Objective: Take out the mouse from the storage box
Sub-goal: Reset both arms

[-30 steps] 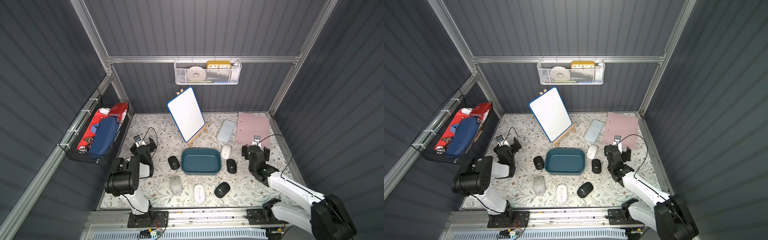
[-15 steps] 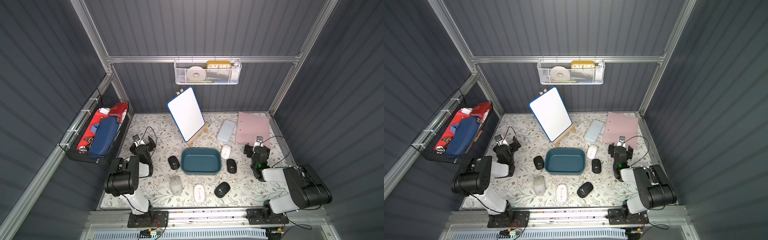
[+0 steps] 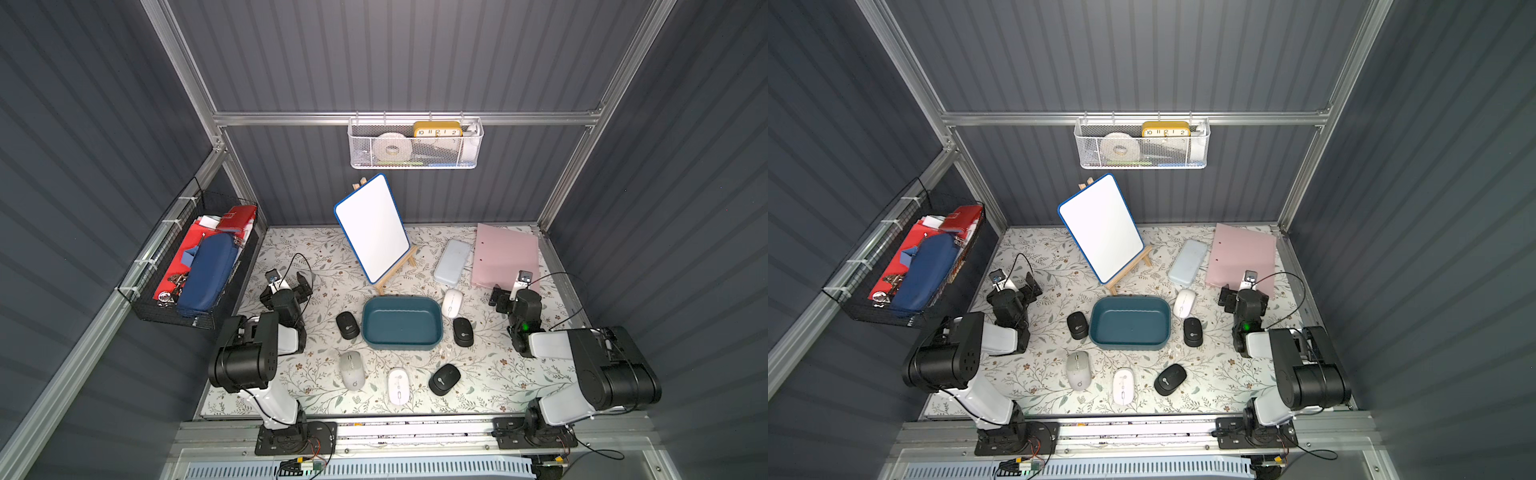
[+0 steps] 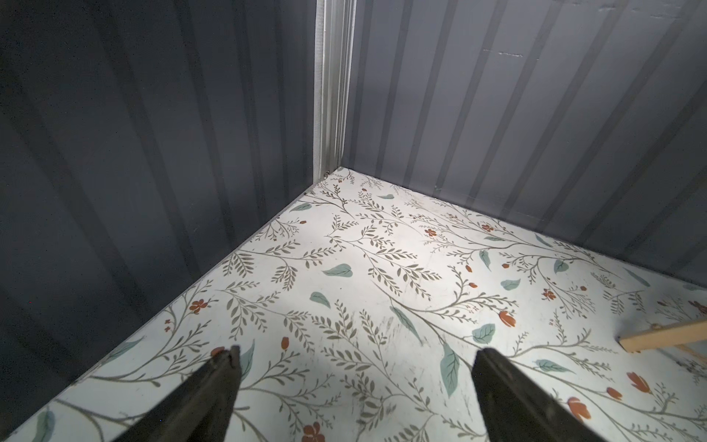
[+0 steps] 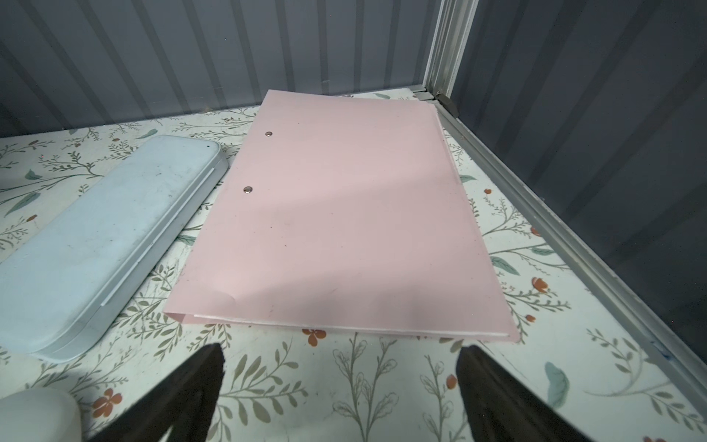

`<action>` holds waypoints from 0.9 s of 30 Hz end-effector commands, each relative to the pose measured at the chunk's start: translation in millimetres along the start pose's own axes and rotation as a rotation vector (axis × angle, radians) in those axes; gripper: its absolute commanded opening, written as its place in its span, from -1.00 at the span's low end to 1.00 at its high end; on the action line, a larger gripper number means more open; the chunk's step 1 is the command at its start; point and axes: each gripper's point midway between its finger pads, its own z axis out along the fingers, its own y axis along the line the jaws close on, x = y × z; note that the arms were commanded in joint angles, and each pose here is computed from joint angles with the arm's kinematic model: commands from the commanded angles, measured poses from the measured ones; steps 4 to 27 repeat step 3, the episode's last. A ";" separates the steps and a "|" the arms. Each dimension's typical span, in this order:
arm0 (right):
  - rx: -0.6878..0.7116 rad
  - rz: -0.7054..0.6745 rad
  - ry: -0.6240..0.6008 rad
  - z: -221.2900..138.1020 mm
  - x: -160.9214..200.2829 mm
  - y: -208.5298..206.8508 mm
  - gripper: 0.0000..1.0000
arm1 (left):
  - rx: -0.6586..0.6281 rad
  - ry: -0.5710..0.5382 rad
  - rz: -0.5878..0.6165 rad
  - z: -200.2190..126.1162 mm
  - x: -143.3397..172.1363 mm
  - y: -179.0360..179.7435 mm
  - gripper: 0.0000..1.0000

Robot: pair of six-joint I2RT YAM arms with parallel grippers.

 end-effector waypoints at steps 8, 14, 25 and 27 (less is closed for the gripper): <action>-0.012 0.017 -0.023 1.4 -8.7 2.6 0.98 | -0.009 -0.017 -0.008 0.1 -7.0 0.9 0.99; -0.012 0.017 -0.023 1.4 -8.7 2.6 0.98 | -0.009 -0.017 -0.008 0.1 -7.0 0.9 0.99; -0.012 0.017 -0.023 1.4 -8.7 2.6 0.98 | -0.009 -0.017 -0.008 0.1 -7.0 0.9 0.99; -0.012 0.017 -0.023 1.4 -8.7 2.6 0.98 | -0.009 -0.017 -0.008 0.1 -7.0 0.9 0.99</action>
